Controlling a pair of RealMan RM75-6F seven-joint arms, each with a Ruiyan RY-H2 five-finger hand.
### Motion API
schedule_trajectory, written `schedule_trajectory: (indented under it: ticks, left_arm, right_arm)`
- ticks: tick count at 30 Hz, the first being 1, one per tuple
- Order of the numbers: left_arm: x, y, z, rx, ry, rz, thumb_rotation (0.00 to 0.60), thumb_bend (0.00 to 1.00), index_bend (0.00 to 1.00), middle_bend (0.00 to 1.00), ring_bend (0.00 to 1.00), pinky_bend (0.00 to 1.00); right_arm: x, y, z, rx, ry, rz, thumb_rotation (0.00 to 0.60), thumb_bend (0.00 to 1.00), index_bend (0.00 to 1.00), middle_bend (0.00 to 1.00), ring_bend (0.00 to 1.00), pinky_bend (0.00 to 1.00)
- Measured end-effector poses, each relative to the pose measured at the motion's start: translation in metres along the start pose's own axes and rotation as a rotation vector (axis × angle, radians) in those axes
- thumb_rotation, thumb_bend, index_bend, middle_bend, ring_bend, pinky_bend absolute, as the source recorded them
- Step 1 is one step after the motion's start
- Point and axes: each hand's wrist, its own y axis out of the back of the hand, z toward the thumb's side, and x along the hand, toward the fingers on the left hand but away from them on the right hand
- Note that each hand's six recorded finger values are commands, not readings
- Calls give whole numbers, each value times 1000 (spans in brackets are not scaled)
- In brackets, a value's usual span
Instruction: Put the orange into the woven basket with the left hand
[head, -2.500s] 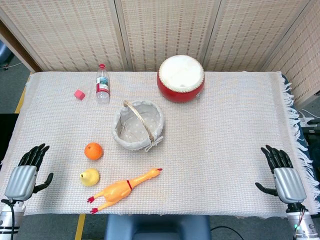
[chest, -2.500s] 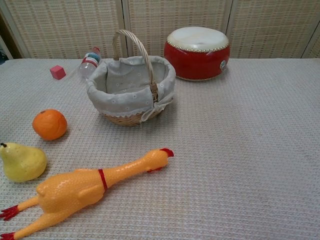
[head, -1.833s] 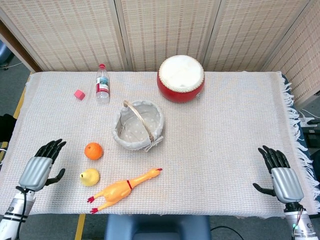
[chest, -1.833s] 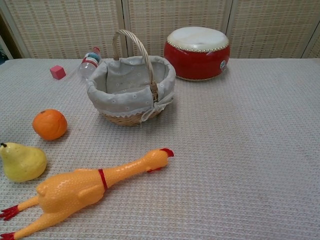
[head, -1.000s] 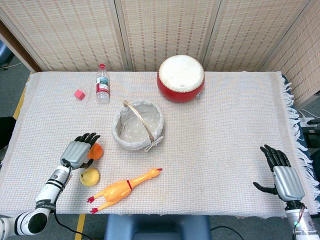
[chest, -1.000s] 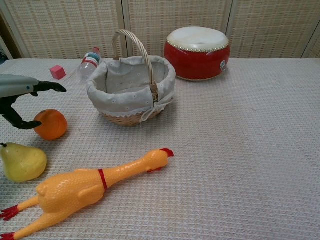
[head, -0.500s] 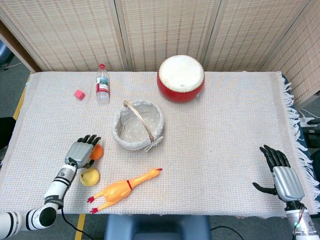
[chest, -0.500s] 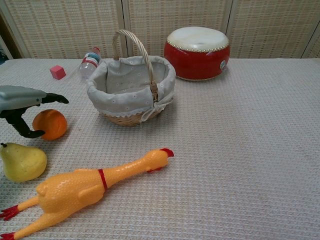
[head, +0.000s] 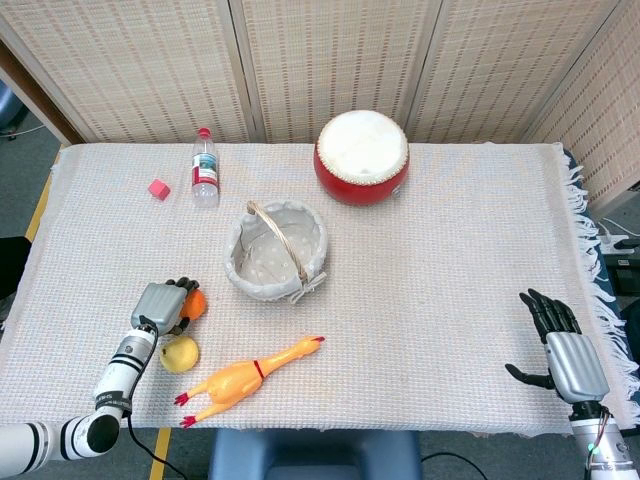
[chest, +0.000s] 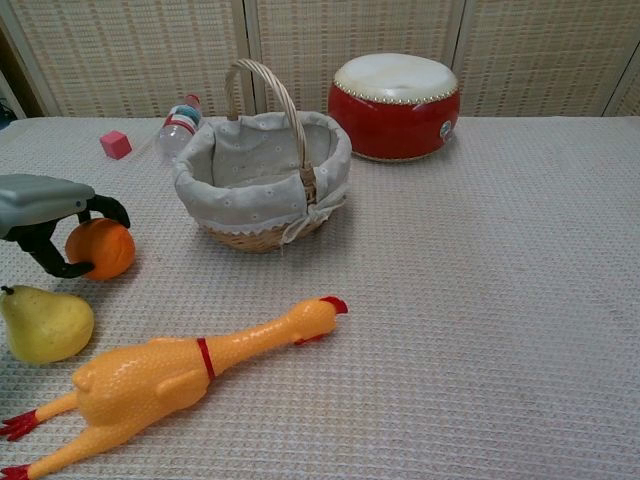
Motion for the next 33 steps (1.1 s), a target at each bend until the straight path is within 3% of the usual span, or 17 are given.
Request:
schedule_trajectory:
  ticks: [10, 14, 21, 24, 33]
  left_arm:
    - [-1, 35, -17, -87, 59, 111, 600, 643, 747, 681, 639, 750]
    - [-2, 51, -21, -191, 87, 160, 600, 643, 740, 676, 638, 740]
    - [-8, 82, -26, -347, 138, 310, 600, 641, 729, 672, 636, 733]
    - [-11, 93, -21, -407, 120, 359, 600, 642, 727, 672, 636, 733]
    - [-29, 111, 9, -435, 18, 374, 600, 640, 717, 665, 631, 733]
  right_arm:
    - [0, 1, 0, -2, 0, -3, 600, 27, 0, 0, 0, 0]
    - [0, 1, 0, -3, 2, -1, 600, 27, 0, 0, 0, 0]
    - [1, 1, 0, -4, 3, -2, 600, 27, 0, 0, 0, 0]
    - [1, 2, 0, -5, 4, -3, 600, 27, 0, 0, 0, 0]
    - [2, 2, 1, -8, 6, -5, 600, 27, 0, 0, 0, 0]
